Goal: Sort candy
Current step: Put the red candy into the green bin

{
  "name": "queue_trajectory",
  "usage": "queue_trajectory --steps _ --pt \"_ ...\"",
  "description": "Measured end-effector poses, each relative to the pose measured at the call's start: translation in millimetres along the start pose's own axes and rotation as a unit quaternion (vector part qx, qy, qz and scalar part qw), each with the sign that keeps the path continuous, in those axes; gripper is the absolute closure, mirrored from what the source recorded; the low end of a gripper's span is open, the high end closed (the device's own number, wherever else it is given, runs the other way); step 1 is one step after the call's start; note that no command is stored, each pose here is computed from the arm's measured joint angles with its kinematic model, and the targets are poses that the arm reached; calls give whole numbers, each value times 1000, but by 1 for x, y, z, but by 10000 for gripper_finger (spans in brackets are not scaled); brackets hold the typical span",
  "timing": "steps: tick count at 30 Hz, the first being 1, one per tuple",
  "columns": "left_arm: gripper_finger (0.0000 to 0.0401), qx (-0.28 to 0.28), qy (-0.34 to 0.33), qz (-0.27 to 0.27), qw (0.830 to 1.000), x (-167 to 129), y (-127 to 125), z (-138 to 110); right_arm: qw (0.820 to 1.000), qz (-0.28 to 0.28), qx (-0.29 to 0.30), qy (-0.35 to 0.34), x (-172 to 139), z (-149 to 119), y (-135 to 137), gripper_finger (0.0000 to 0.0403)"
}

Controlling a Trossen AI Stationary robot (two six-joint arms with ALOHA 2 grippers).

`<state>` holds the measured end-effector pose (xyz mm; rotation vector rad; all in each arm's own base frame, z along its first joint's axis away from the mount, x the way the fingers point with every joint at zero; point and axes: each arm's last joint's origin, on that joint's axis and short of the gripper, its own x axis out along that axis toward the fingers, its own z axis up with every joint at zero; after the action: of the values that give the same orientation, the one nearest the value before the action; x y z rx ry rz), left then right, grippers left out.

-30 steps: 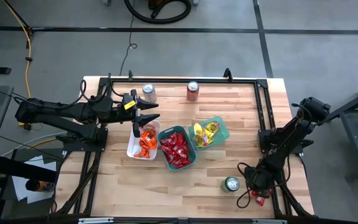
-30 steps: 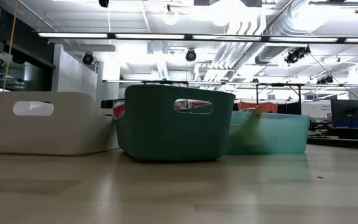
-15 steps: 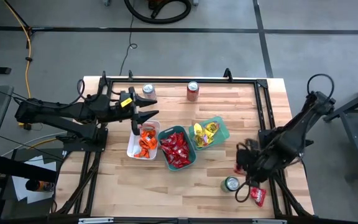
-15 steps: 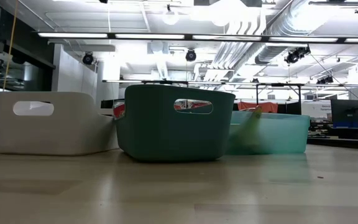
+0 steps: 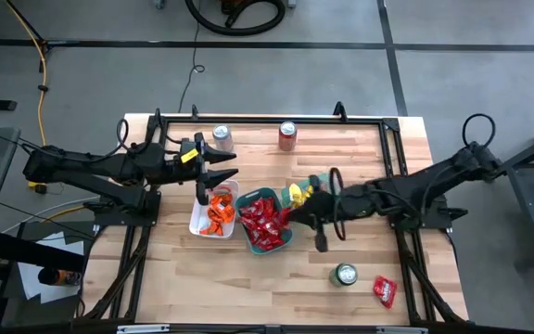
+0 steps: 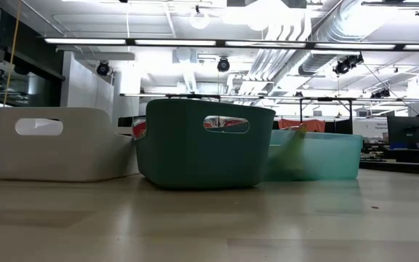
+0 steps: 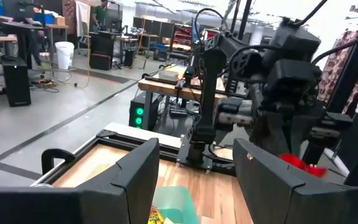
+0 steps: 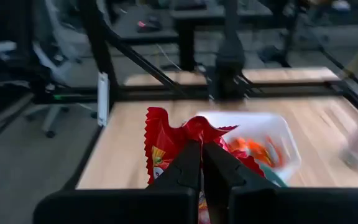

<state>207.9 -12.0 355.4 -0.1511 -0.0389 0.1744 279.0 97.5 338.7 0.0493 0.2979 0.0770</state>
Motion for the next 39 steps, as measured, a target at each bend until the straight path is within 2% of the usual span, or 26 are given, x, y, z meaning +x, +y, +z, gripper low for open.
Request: queue_trajectory --steps 9,15,20,24,30,36,39 --pt "211 -1 -3 0 1000 0 0 1 999 50 -8 -20 26 -2 -11 403" --pt "211 -1 -3 0 1000 0 0 1 999 38 -9 -37 31 1 -19 403" --pt "211 0 -2 0 1000 0 0 0 997 32 0 -69 54 -2 -31 403" --pt "211 1 0 1 1000 0 0 0 998 52 -2 -33 80 -22 -32 403" --pt "211 1 1 1 1000 0 0 0 998 47 19 26 109 -55 -31 403" --pt "211 1 1 1 1000 0 0 0 996 40 52 60 124 -75 -32 400" --pt "211 1 1 1 1000 0 0 0 994 38 68 71 127 -79 -32 383"
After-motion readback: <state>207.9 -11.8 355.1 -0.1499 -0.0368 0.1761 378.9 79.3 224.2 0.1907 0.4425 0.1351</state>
